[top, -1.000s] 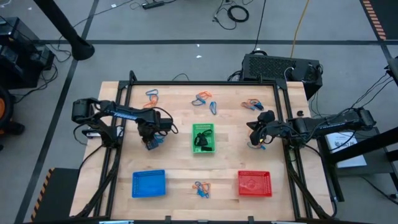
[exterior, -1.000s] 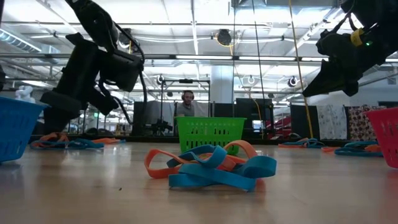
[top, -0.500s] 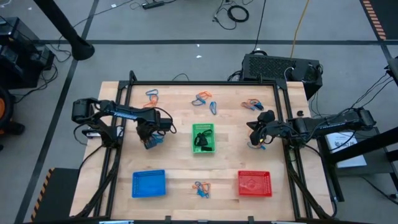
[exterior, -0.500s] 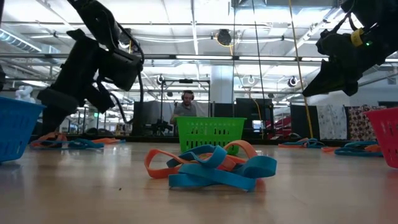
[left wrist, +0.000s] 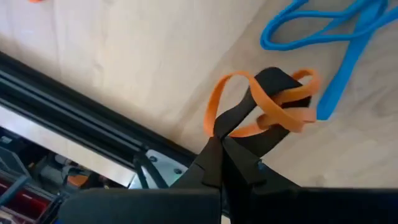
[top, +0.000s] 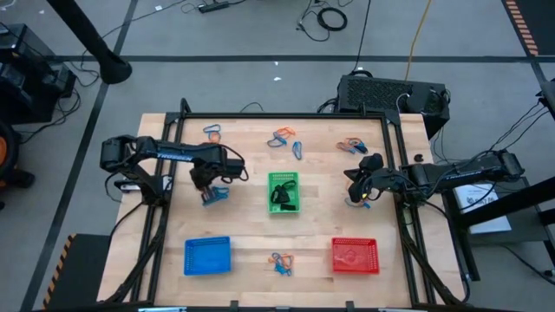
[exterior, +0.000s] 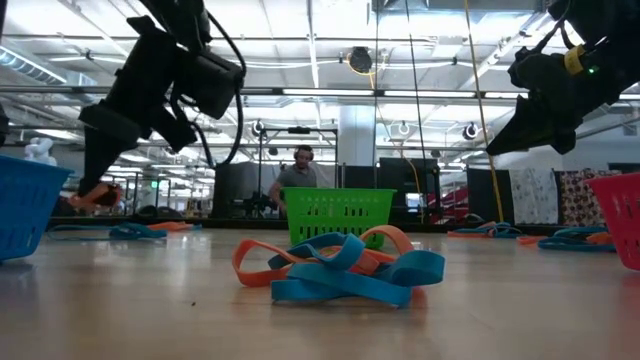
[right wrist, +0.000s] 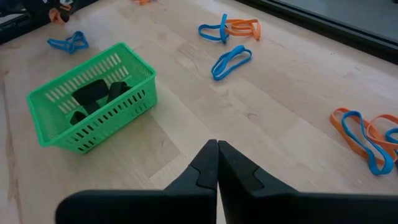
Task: Sort rubber bands into baskets
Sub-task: Put the black rubber band into the green bin
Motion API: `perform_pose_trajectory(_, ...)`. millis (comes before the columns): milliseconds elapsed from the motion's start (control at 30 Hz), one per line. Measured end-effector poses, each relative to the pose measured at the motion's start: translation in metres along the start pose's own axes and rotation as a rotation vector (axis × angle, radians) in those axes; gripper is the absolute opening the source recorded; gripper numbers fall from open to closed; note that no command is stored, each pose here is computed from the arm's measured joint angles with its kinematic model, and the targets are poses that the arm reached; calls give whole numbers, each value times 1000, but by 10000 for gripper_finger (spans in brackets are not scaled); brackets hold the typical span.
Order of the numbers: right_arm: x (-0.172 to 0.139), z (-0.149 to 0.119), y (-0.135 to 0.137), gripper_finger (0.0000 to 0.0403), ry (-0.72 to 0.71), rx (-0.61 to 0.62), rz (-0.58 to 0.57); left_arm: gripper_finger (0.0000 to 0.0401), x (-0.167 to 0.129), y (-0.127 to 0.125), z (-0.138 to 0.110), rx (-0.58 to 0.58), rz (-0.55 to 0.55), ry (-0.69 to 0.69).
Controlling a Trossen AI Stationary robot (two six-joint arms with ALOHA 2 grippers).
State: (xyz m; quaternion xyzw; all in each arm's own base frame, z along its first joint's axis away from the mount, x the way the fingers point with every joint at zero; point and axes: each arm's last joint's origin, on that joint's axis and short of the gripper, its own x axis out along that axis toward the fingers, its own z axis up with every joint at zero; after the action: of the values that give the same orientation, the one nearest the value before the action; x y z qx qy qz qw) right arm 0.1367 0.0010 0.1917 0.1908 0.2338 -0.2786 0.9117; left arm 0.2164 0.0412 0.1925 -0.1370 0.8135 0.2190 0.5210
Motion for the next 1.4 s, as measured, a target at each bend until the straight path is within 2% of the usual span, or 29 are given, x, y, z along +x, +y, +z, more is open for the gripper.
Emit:
perform_pose_trajectory(167,0,0,0,0,3,-1,2,2,4,0,1,-33,22,29)
perform_pose_trajectory(233,0,0,0,0,4,-1,3,2,5,-4,3,14,-70,21)
perform_pose_trajectory(267,0,0,0,0,4,-1,3,2,5,-5,4,40,-82,18)
perform_pose_trajectory(367,0,0,0,0,4,-1,3,2,6,-1,4,-20,32,-10)
perform_pose_trajectory(467,0,0,0,0,4,2,2,2,8,-1,5,15,-29,12)
perform_pose_trajectory(633,0,0,0,0,4,0,2,2,8,0,4,-3,-30,30)
perform_pose_trajectory(767,0,0,0,0,4,0,2,2,8,6,0,-59,135,24)
perform_pose_trajectory(833,0,0,0,0,4,0,2,2,8,7,-2,-73,157,41)
perform_pose_trajectory(900,0,0,0,0,4,0,2,2,8,6,-2,-71,139,50)
perform_pose_trajectory(1000,0,0,0,0,4,0,2,2,8,4,-2,-36,44,80)
perform_pose_trajectory(1200,0,0,0,0,4,-1,2,2,8,4,-1,-62,82,51)
perform_pose_trajectory(1300,0,0,0,0,4,-1,2,2,8,2,1,-29,46,34)
perform_pose_trajectory(1400,0,0,0,0,4,-1,2,2,9,0,4,-47,48,-6)
